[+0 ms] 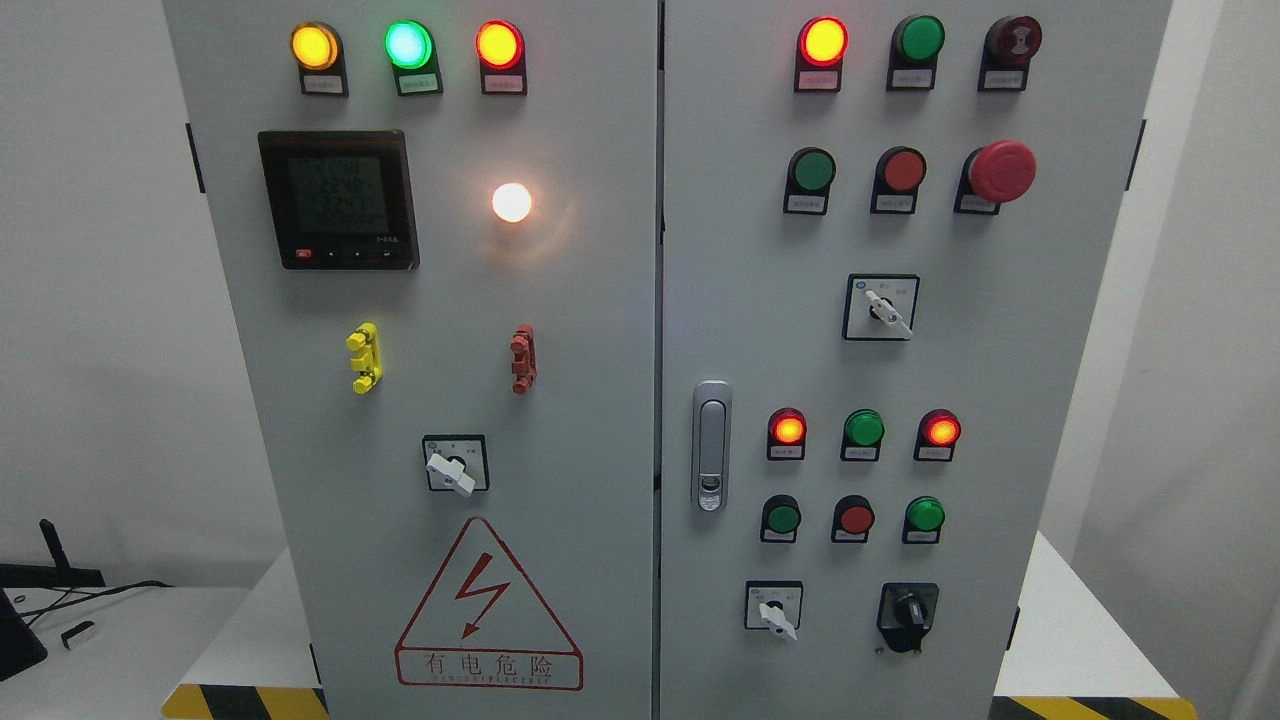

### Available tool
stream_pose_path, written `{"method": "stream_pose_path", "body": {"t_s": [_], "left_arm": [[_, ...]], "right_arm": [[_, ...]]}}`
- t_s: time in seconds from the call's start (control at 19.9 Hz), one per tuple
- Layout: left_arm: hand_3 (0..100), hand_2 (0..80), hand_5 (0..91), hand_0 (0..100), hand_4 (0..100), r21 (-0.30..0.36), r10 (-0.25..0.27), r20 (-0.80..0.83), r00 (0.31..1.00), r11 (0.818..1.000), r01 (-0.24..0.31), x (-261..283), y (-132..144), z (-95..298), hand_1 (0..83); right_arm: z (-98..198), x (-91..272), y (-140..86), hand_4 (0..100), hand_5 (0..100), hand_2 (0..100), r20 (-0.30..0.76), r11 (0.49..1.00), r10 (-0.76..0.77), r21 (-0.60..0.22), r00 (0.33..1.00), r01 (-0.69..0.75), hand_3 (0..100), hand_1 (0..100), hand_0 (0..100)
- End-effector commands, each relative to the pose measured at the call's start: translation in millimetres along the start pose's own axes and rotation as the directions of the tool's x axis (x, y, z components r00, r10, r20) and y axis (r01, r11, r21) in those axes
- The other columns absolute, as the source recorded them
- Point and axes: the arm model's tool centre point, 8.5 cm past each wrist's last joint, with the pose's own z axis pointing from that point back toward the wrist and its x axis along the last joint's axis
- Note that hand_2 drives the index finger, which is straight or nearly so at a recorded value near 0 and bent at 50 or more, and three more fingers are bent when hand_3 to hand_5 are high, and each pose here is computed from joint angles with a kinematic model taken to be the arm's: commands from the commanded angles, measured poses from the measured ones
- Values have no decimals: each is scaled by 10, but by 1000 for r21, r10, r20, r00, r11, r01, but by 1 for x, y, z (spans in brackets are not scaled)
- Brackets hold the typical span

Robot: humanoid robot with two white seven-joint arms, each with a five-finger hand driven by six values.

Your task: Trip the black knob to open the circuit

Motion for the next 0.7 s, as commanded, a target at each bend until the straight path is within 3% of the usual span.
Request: {"method": "stream_pose_path", "body": {"t_s": [0.0, 0.25, 0.65], "left_arm": [[0, 0, 0, 120, 0, -5, -30, 2, 1000, 1000, 30, 0, -1, 0, 389], [0, 0, 0, 120, 0, -4, -30, 3, 1000, 1000, 30, 0, 0, 0, 389], [0, 0, 0, 120, 0, -5, -30, 2, 1000, 1000, 30, 0, -1, 0, 389]], "right_arm": [[-10, 112, -16, 592, 489, 410, 308, 999, 54, -24, 950, -49, 619, 583, 177], [-25, 136, -25, 596, 497, 417, 365, 997, 76, -39, 928, -67, 626, 587, 188], [-72, 210, -37, 605, 518, 428, 421, 998, 38, -65, 906, -12, 642, 588, 192]]}}
